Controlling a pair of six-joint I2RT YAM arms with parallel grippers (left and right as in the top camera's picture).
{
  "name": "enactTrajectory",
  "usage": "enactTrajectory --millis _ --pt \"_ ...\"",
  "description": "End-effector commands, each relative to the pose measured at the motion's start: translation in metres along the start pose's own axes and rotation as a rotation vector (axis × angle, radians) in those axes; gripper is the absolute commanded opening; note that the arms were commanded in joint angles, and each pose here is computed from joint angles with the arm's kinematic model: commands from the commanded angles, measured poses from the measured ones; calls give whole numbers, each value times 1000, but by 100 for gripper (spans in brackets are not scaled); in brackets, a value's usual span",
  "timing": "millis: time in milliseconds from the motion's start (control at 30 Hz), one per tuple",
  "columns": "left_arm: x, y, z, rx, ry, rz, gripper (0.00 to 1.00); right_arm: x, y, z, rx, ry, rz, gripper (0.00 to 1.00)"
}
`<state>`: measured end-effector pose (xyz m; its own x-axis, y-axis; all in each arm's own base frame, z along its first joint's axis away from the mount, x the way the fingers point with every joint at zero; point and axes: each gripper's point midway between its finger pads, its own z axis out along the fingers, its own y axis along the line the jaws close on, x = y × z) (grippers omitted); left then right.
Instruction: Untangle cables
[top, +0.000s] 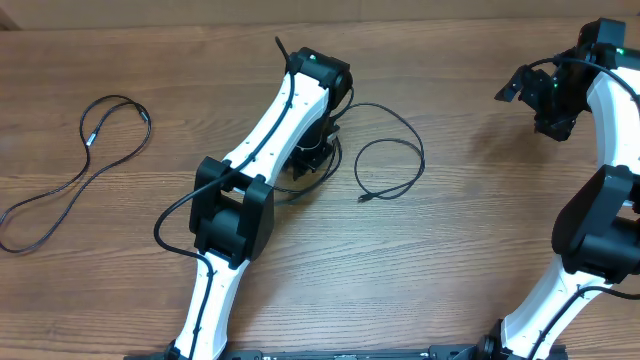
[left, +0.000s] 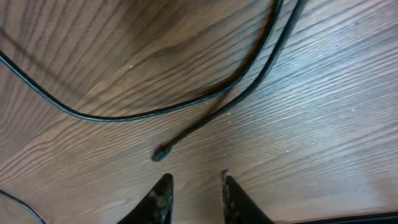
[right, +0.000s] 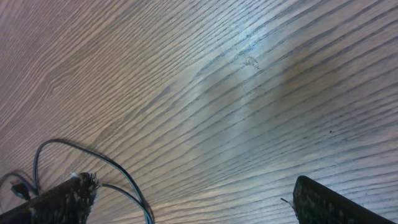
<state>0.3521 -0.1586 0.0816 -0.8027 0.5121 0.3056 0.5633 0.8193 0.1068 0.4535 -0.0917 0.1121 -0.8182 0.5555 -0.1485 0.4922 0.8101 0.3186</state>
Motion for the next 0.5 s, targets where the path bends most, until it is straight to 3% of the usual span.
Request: enactTrajectory --millis 0,133,333,467 --pt "-4 7 1 -16 -12 -25 30 -4 0 -4 2 -18 1 100" --pt "-23 -7 0 63 -93 -34 31 -4 0 -4 2 -18 1 100" --pt "-70 -51 -19 343 -290 -41 35 -4 0 -4 2 -18 1 100" --pt "-87 -53 -26 386 -340 -183 27 -4 0 -4 2 -18 1 100"
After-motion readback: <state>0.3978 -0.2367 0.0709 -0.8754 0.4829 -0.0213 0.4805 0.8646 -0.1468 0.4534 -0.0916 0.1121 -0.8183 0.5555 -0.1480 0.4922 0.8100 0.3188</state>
